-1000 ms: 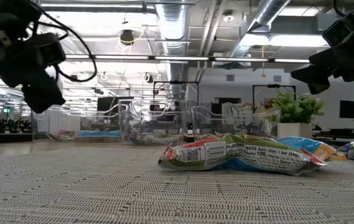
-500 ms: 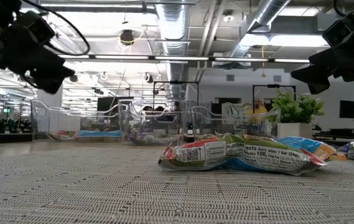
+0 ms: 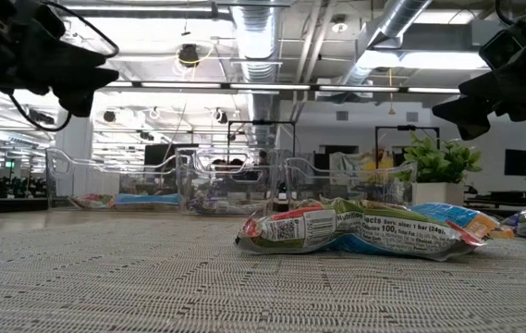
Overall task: Pick and place Granola Bars by type
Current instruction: Put the top red granola bar into the left transparent bin
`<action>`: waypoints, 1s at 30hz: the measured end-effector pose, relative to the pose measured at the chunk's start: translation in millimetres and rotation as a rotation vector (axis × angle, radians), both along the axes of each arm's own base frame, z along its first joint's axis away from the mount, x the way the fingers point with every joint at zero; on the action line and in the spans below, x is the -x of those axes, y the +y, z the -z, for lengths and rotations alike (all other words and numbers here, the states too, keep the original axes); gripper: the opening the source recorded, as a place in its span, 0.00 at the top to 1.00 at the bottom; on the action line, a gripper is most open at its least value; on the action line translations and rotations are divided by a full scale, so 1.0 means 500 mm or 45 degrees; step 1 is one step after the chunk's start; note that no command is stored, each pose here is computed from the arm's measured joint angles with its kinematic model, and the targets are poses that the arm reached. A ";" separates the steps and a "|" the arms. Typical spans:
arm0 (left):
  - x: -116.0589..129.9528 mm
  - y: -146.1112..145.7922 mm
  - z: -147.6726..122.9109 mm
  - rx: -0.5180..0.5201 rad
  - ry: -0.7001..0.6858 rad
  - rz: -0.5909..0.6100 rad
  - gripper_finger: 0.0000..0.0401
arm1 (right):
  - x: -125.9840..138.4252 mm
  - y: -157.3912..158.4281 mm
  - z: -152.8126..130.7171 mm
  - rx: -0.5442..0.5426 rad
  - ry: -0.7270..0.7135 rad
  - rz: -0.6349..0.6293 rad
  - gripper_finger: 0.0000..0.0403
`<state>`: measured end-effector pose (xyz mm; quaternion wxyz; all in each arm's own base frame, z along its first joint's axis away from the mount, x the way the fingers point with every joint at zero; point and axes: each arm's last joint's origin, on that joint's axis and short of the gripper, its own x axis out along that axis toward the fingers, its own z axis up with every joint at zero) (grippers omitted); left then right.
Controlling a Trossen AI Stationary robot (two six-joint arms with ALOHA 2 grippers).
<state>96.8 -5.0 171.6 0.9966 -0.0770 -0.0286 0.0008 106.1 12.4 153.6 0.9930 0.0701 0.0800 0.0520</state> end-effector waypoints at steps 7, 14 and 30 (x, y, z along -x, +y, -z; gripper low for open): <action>-0.001 -0.003 0.003 -0.057 0.018 0.062 0.63 | 0.000 0.000 0.000 0.001 0.000 0.000 0.41; -0.007 -0.005 0.013 -0.058 0.092 0.093 0.63 | 0.000 0.000 0.000 0.000 0.000 0.000 0.41; -0.011 -0.005 0.018 -0.040 0.127 0.092 0.63 | 0.000 0.000 0.000 0.000 0.001 0.000 0.41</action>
